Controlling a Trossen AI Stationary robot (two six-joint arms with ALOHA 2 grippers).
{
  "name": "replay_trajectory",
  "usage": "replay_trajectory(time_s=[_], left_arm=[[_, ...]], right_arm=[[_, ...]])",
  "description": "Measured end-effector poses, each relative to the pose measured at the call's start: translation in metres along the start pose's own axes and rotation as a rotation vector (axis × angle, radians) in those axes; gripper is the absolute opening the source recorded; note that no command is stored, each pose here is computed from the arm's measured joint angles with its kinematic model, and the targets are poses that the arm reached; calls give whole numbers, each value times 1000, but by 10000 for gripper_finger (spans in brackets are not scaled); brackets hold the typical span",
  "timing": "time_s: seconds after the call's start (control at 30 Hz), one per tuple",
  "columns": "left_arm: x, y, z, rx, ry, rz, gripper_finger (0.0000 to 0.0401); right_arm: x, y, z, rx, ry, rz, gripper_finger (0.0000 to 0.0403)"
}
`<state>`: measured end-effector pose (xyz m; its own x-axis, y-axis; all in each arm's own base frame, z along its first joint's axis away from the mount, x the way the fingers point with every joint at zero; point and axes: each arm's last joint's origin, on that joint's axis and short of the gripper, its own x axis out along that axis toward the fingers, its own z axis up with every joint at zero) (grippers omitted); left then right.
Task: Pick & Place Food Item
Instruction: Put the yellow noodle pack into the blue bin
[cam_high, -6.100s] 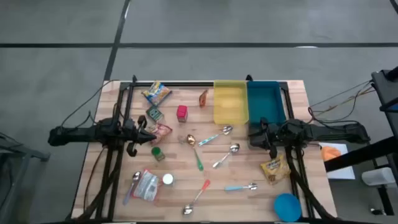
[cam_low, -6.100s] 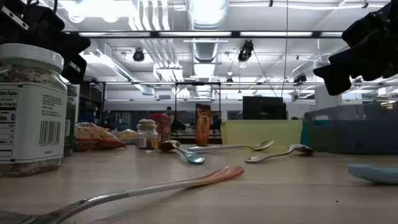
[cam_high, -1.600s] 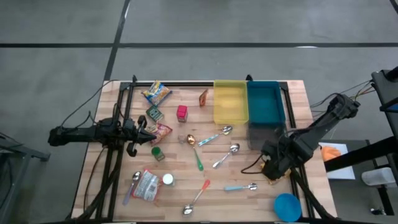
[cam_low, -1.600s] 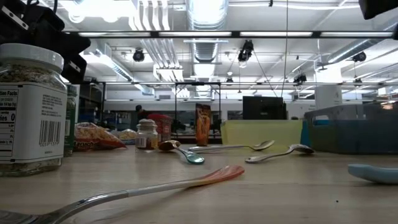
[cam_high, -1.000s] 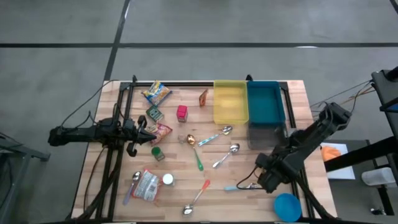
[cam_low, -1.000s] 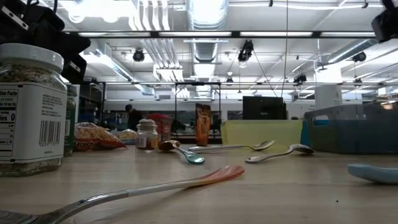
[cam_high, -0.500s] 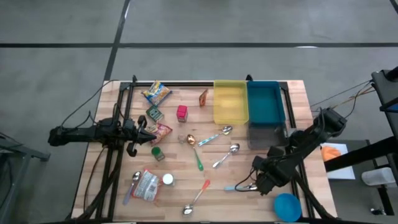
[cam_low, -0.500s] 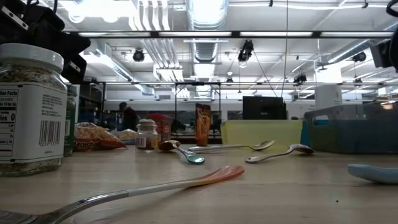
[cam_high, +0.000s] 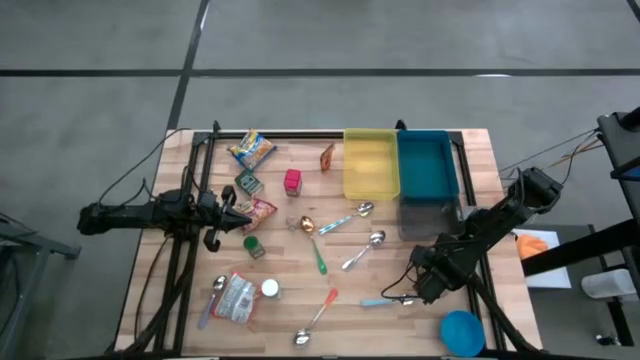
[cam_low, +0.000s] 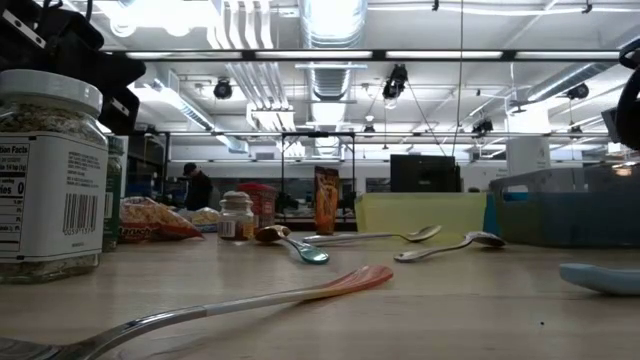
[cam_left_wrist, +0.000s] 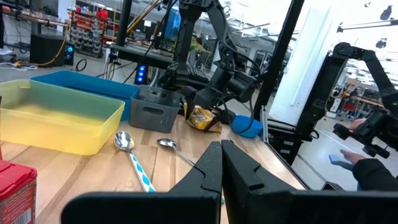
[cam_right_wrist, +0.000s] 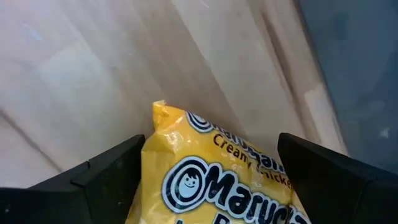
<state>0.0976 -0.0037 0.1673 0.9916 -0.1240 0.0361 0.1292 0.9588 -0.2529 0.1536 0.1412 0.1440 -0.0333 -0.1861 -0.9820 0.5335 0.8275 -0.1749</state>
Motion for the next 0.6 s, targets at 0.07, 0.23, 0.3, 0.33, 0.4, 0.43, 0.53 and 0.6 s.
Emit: replay_trajectory(time_s=[0.07, 0.23, 0.3, 0.33, 0.4, 0.43, 0.53, 0.6], left_arm=[[0, 0, 0, 0, 0, 0, 1], [0, 0, 0, 0, 0, 0, 1], [0, 0, 0, 0, 0, 0, 1], [0, 0, 0, 0, 0, 0, 1], [0, 0, 0, 0, 0, 0, 1], [0, 0, 0, 0, 0, 0, 1], [0, 0, 0, 0, 0, 0, 1], [0, 0, 0, 0, 0, 0, 1]], right_arm=[[-1, 0, 0, 2, -2, 7, 346], [-2, 1, 1, -1, -3, 12, 273], [-2, 1, 0, -1, -3, 10, 240], [-2, 1, 0, -1, -2, 10, 225], [-2, 1, 0, -1, -2, 9, 194], [-2, 1, 0, -1, -2, 9, 180], [-2, 1, 0, -4, -2, 9, 136], [-2, 1, 0, -4, -2, 9, 106]])
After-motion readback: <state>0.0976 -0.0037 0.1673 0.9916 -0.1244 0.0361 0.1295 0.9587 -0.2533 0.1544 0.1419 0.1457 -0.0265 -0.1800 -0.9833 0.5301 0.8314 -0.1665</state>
